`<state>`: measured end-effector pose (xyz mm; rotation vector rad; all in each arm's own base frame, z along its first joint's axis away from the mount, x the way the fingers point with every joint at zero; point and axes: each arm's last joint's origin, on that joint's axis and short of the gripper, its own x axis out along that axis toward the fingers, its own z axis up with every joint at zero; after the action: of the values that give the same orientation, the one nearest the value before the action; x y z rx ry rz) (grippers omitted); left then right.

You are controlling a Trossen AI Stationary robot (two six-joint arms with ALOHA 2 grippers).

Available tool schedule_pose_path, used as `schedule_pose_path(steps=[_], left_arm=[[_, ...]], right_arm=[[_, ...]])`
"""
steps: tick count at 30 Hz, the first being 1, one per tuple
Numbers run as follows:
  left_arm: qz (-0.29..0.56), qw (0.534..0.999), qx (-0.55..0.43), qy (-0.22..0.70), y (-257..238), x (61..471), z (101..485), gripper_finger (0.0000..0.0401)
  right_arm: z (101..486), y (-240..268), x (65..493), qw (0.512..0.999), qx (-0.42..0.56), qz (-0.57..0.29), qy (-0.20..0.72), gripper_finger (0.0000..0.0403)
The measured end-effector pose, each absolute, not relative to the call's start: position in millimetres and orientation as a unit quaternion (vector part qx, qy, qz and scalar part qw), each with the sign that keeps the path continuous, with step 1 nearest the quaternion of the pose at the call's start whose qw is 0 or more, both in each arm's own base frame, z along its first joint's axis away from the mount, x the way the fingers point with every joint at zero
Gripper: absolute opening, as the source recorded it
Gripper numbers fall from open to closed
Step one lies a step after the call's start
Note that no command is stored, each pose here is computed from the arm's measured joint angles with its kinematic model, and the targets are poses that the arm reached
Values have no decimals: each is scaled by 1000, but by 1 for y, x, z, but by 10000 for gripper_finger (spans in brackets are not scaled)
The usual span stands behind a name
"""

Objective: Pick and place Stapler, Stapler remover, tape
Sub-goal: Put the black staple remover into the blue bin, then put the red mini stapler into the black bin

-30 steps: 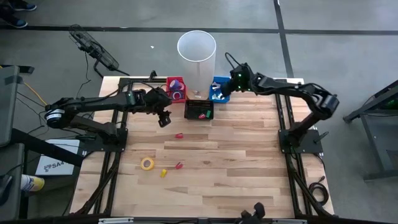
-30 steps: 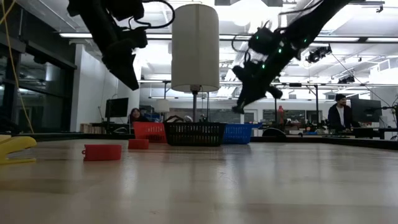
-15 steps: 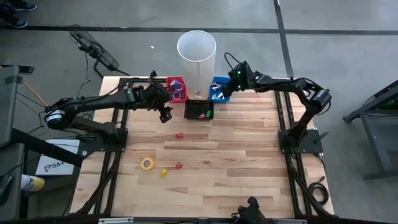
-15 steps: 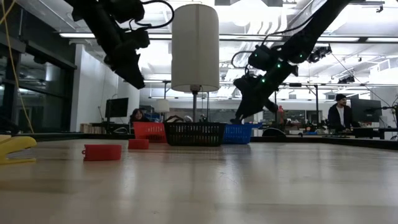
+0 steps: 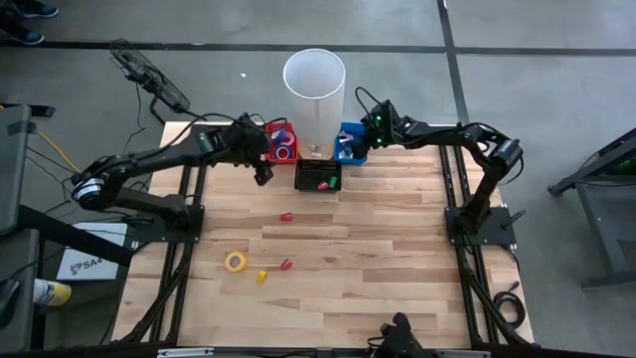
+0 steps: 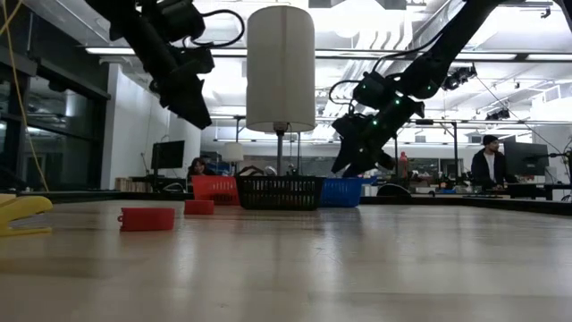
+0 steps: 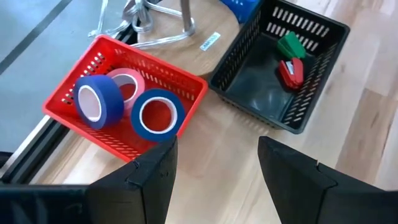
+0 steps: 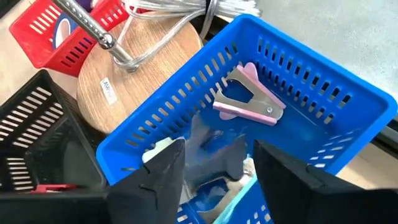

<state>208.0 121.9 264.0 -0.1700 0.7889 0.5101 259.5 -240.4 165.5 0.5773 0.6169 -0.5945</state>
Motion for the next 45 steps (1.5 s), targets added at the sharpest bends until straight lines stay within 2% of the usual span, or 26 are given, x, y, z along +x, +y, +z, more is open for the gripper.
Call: schedule_pose_path(steps=[10, 19, 29, 34, 40, 45], left_arm=[[228, 893, -100, 375, 127, 204, 264, 218], [181, 893, -104, 398, 127, 208, 256, 218], [126, 868, -138, 459, 128, 215, 232, 218], [62, 863, -165, 473, 126, 224, 217, 218], [-24, 842, -123, 525, 106, 239, 196, 218], [-63, 825, -102, 553, 87, 252, 182, 218]], right_arm=[[178, -245, 251, 870, 275, -299, 279, 189], [216, -234, 232, 879, 253, -305, 267, 190], [253, -209, 211, 878, 241, -307, 276, 189], [267, -192, 203, 880, 239, -296, 283, 190], [277, -171, 202, 895, 205, -259, 301, 188], [281, -159, 204, 901, 201, -232, 307, 190]])
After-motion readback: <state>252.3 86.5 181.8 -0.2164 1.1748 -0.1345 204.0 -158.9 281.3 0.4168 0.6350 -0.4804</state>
